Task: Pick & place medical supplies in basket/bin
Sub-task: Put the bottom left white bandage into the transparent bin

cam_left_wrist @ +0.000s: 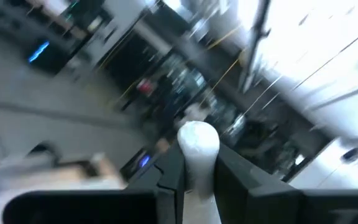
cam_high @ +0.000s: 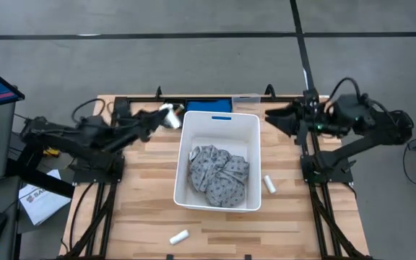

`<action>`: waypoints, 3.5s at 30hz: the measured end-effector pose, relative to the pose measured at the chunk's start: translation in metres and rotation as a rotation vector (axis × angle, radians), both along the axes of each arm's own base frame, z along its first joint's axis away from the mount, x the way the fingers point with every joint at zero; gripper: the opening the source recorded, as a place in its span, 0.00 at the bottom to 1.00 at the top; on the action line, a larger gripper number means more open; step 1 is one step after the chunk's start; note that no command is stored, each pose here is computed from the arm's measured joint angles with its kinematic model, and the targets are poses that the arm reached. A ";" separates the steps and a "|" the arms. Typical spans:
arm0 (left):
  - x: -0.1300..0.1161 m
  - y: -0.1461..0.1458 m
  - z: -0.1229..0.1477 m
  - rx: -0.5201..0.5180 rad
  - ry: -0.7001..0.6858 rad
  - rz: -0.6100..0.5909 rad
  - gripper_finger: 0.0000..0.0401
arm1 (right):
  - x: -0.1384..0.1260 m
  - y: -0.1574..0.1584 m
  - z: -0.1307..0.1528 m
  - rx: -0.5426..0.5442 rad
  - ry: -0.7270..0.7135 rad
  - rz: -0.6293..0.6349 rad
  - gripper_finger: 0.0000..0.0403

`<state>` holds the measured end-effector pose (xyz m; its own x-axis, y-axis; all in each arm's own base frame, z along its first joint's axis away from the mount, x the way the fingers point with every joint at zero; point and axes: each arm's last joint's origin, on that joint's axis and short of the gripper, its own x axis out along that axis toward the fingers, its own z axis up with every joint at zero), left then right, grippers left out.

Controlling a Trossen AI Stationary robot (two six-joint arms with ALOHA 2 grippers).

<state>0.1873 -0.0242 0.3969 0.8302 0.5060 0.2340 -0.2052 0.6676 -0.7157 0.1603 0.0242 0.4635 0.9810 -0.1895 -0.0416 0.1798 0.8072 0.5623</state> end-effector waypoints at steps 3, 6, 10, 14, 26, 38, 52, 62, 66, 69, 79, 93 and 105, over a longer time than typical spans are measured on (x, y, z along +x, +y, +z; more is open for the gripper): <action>0.030 0.014 0.005 0.045 -0.068 -0.008 0.11 | 0.007 -0.013 0.006 -0.018 -0.059 0.032 0.49; 0.064 0.026 0.010 0.085 -0.063 -0.032 0.11 | 0.017 -0.026 0.008 -0.029 -0.095 0.081 0.49; 0.105 0.038 0.026 0.127 -0.077 -0.076 0.12 | 0.034 -0.041 0.001 -0.030 -0.061 0.131 0.49; 0.132 0.047 0.044 0.175 -0.112 -0.144 0.12 | 0.051 -0.054 -0.009 -0.011 -0.011 0.157 0.49; 0.154 0.054 0.049 0.191 -0.051 -0.187 0.12 | 0.078 -0.071 -0.006 0.016 -0.137 0.290 0.52; 0.153 0.056 0.050 0.191 -0.051 -0.181 0.12 | 0.105 -0.075 -0.016 0.043 -0.157 0.348 0.49; 0.153 0.057 0.050 0.206 -0.042 -0.171 0.12 | 0.106 -0.078 -0.015 0.044 -0.179 0.338 0.19; 0.141 0.055 0.060 0.320 -0.035 -0.135 0.23 | 0.105 -0.081 -0.014 0.039 -0.186 0.328 0.09; 0.109 0.052 0.087 0.406 -0.110 -0.076 0.27 | 0.098 -0.085 -0.013 0.028 -0.164 0.314 0.09; 0.085 0.049 0.101 0.445 -0.106 -0.060 0.28 | 0.085 -0.095 -0.012 0.023 -0.134 0.261 0.09; 0.044 0.033 0.099 0.411 0.151 -0.124 0.27 | 0.022 -0.140 -0.043 0.182 0.277 -0.177 0.09; 0.061 0.024 0.081 0.353 0.272 -0.101 0.29 | 0.007 -0.205 -0.160 0.442 0.709 -0.168 0.09; 0.064 0.024 0.079 0.321 0.273 -0.106 0.29 | -0.006 -0.210 -0.250 0.550 0.691 -0.244 0.09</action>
